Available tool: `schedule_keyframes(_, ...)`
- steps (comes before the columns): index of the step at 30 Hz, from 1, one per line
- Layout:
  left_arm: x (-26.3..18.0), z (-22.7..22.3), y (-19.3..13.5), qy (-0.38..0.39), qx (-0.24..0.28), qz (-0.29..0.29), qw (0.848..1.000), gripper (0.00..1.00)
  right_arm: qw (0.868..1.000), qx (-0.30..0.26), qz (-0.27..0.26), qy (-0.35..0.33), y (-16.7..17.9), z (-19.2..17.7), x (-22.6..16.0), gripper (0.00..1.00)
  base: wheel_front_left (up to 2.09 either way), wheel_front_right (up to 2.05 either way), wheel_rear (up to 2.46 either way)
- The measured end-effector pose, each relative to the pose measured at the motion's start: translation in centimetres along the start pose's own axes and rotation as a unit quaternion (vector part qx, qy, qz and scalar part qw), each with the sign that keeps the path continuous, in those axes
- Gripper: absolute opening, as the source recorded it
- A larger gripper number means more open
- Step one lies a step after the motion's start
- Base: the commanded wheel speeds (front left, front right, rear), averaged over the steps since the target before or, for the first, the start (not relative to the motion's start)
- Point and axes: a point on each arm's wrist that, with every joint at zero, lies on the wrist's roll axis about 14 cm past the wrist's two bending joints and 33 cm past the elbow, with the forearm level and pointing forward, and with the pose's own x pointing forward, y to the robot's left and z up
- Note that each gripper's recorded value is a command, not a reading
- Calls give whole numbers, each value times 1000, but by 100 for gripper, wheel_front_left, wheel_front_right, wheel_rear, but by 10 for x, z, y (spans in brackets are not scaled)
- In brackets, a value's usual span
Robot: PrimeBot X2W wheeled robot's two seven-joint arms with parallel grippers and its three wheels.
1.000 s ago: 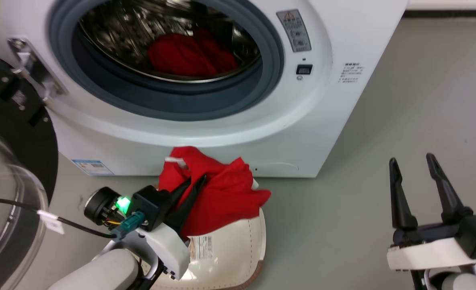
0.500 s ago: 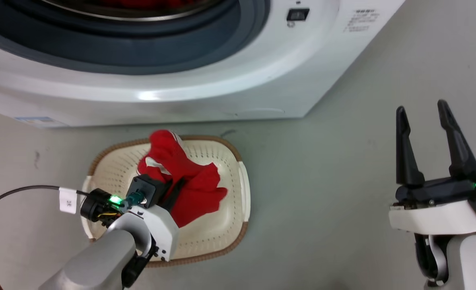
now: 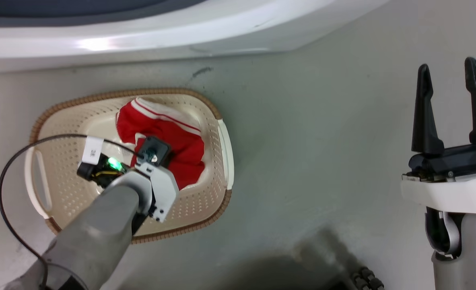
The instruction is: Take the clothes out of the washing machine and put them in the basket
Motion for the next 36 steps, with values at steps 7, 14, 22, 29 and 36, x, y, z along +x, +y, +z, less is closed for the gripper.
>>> schedule_keyframes(7, 36, -34, 13, 75, 14, 0, 997, 0, 1000, 0, 2, 25, 0, -35, 15, 100, 0, 0, 0)
schedule_keyframes(14, 55, -68, 11, 127, 16, -11, 992, 0, 999, -3, 1, 51, -1, -66, 19, 100, 0, 0, 0)
schedule_keyframes(22, 52, -64, 9, 122, 14, -5, 992, 100, 999, -2, 4, 46, 1, -63, 22, 100, 0, 0, 0)
schedule_keyframes(29, 30, -16, 19, 26, -20, 39, 999, 100, 999, 1, 7, 32, 4, -39, 14, 100, 0, 0, 0)
schedule_keyframes(36, -8, 74, 22, -114, -13, 77, 991, 100, 1000, -2, 10, 19, 8, -10, -5, 100, 0, 0, 0)
